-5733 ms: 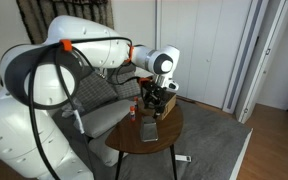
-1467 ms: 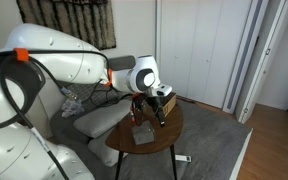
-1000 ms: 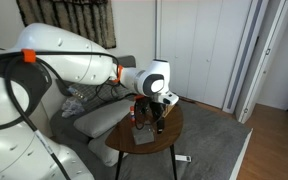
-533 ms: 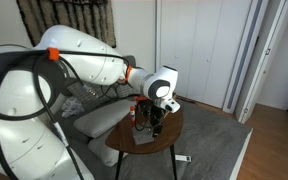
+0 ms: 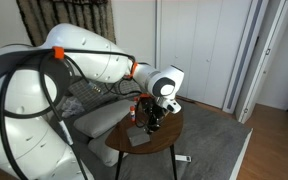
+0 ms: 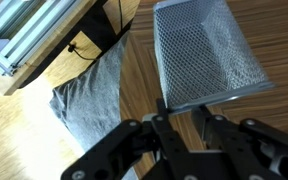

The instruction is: Remove the paper glue stick from the desktop pen and pencil basket facing up bottom, flip the desktop pen and pencil basket to make it stand upright and move the paper glue stick inside the desktop pen and pencil basket

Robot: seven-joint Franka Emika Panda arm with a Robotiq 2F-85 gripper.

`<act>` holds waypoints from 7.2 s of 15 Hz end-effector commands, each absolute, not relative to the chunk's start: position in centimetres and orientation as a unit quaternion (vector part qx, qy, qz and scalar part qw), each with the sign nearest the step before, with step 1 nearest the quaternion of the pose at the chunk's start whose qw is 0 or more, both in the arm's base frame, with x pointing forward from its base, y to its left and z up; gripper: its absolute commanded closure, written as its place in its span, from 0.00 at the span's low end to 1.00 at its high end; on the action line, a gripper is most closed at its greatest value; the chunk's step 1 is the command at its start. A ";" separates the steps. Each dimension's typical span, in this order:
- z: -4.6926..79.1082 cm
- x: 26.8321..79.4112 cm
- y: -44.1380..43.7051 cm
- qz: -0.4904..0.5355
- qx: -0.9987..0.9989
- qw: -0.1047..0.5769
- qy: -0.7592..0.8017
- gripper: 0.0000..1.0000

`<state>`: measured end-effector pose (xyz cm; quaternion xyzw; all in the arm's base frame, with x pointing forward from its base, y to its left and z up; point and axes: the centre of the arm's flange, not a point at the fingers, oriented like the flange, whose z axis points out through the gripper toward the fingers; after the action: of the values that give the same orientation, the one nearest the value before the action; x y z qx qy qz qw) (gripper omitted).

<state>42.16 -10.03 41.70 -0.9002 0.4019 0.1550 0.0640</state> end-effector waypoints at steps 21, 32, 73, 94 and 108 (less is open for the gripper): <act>47.6 43.1 -3.1 0.178 -0.906 -0.017 0.385 0.32; 42.7 44.6 0.0 0.232 -0.873 -0.187 0.385 0.28; 45.9 43.3 -6.8 0.056 -0.908 0.074 0.409 0.98; 47.6 47.2 11.2 0.019 -0.982 0.013 0.187 0.00; 43.8 51.0 13.5 -0.003 -0.992 -0.020 0.123 0.76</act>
<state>50.25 13.46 43.02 -0.9914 0.1298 -0.0040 -0.0183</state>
